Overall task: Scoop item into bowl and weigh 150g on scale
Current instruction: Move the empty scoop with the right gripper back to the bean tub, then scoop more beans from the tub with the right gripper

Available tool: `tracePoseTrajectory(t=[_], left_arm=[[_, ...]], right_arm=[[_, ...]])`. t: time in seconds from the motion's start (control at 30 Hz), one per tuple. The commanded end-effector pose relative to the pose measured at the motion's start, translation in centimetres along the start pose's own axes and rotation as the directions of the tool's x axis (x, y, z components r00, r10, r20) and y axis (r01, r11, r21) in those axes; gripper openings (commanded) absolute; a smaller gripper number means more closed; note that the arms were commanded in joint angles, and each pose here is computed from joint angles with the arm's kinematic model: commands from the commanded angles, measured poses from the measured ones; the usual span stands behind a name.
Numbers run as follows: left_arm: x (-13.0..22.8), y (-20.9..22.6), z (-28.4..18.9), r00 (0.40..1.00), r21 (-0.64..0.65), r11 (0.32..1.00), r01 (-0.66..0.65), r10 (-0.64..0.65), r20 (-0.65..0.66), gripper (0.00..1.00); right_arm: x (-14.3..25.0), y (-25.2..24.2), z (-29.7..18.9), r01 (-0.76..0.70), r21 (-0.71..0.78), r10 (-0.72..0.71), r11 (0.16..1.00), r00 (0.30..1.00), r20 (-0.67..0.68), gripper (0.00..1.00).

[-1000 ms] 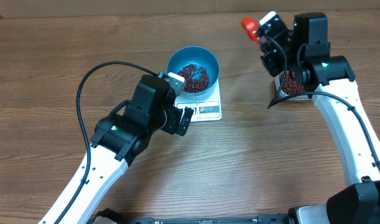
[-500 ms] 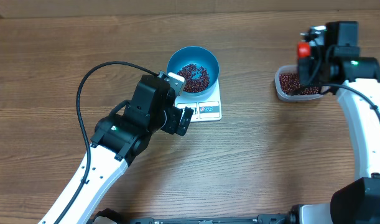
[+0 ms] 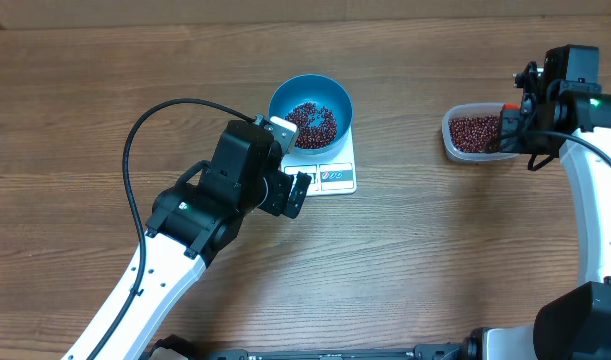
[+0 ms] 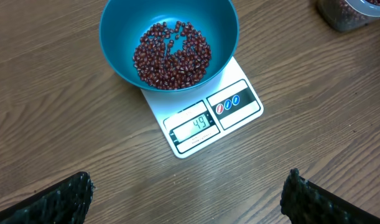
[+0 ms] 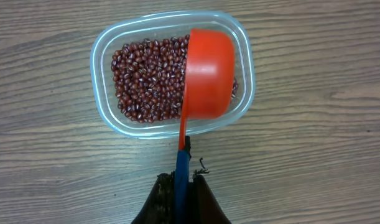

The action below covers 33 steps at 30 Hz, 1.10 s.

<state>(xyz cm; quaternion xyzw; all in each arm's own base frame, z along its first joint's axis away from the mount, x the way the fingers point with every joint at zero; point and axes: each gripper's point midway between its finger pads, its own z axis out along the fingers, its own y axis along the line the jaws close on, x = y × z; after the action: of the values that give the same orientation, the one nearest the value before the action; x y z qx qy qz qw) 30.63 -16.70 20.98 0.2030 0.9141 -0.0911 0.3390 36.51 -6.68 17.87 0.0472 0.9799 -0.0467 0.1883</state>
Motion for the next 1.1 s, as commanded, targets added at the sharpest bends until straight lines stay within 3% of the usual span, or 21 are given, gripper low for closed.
tracePoseTrajectory(t=[0.0, 0.2, 0.63, 1.07], left_arm=[[0.4, -0.1, 0.3, 1.000, 0.011, 1.000, -0.002, 0.002, -0.012, 0.99], [0.4, -0.1, 0.3, 1.000, 0.011, 1.000, -0.002, 0.002, -0.012, 1.00], [0.4, -0.1, 0.3, 1.000, 0.011, 1.000, -0.002, 0.002, -0.012, 1.00], [0.4, -0.1, 0.3, 1.000, 0.011, 1.000, -0.002, 0.002, -0.012, 1.00]], right_arm=[[-0.7, -0.4, -0.7, -0.040, 0.010, 0.040, 0.999, 0.999, 0.029, 0.04], [-1.0, -0.4, 0.1, -0.153, 0.006, 0.153, 0.988, 0.988, 0.026, 0.04], [0.6, 0.3, 5.0, -0.143, -0.001, 0.142, 0.990, 0.982, -0.126, 0.04], [0.4, 0.3, 5.9, -0.133, -0.002, 0.132, 0.991, 0.983, -0.128, 0.04]])
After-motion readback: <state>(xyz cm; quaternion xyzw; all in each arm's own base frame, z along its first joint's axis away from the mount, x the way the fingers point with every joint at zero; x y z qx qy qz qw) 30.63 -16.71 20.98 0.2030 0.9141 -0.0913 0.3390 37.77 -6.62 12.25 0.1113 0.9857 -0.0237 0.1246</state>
